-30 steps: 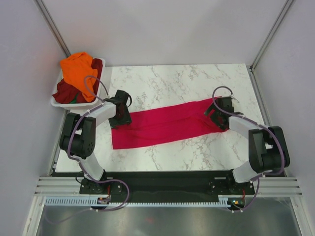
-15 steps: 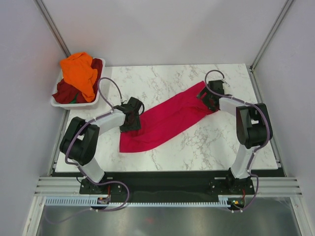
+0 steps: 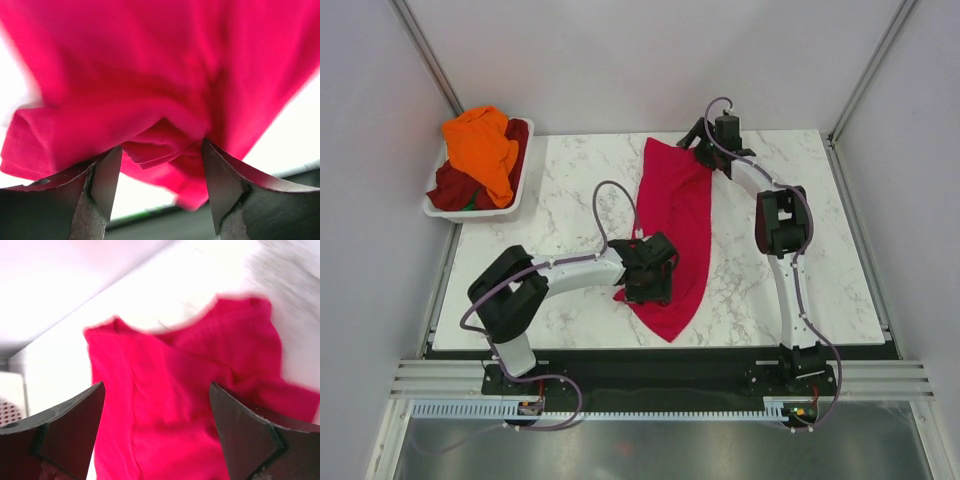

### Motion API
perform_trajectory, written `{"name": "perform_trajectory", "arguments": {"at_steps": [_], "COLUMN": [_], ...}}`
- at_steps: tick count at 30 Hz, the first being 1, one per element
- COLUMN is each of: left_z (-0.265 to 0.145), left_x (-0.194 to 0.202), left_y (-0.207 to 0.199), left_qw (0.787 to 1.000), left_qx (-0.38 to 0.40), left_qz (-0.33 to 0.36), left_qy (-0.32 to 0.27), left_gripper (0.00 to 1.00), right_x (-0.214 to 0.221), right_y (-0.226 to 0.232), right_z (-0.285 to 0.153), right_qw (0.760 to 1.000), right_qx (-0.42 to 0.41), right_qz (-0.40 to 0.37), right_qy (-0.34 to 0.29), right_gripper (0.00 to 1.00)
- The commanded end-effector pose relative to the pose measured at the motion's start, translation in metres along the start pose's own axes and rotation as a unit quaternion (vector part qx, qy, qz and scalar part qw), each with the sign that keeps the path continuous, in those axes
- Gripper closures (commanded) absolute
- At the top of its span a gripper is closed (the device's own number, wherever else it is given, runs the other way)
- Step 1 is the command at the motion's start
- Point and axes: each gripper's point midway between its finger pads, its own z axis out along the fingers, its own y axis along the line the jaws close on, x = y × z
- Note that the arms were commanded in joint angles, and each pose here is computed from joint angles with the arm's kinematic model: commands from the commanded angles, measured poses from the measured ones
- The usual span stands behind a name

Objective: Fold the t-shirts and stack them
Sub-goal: Fold the tshirt

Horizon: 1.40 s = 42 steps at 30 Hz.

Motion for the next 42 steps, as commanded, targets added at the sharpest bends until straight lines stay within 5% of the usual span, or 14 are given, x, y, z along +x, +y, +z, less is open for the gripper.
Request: {"name": "perform_trajectory", "arguments": {"at_steps": [1, 8, 9, 11, 17, 23, 28, 37, 42], "left_z": [-0.03, -0.1, -0.123, -0.14, -0.125, -0.066, -0.047, -0.035, -0.03], "left_x": [0.041, 0.046, 0.04, 0.033, 0.005, 0.008, 0.016, 0.051, 0.077], "left_y": [-0.076, -0.109, -0.113, -0.111, -0.059, -0.012, 0.014, 0.033, 0.038], "left_qw": [0.992, 0.98, 0.975, 0.972, 0.984, 0.994, 0.995, 0.999, 1.0], "left_qx": [0.102, 0.193, 0.219, 0.233, 0.144, 0.036, -0.012, -0.012, 0.006], "left_qz": [-0.009, 0.001, 0.001, 0.007, 0.029, 0.046, 0.043, 0.0, -0.013], "left_qy": [0.07, 0.048, 0.029, 0.002, -0.104, -0.091, -0.09, -0.045, -0.025], "left_gripper": [0.25, 0.18, 0.02, 0.0, 0.0, 0.12, 0.18, 0.26, 0.28], "right_x": [-0.024, -0.083, -0.084, -0.109, -0.113, -0.031, 0.088, 0.222, 0.274], "right_y": [0.063, 0.108, 0.104, 0.117, 0.113, 0.044, -0.015, -0.083, -0.091], "right_z": [0.002, -0.045, -0.05, -0.08, -0.158, -0.24, -0.301, -0.392, -0.414], "right_qw": [0.992, 0.976, 0.976, 0.973, 0.979, 0.992, 0.992, 0.98, 0.976], "right_qx": [-0.113, -0.133, -0.124, -0.126, -0.081, 0.004, 0.065, 0.111, 0.095], "right_qz": [-0.062, -0.151, -0.155, -0.158, -0.15, -0.113, -0.103, -0.089, -0.038], "right_qy": [-0.009, -0.085, -0.086, -0.111, -0.113, -0.053, 0.022, 0.136, 0.193], "right_gripper": [0.05, 0.02, 0.02, 0.02, 0.02, 0.02, 0.04, 0.12, 0.25]}}
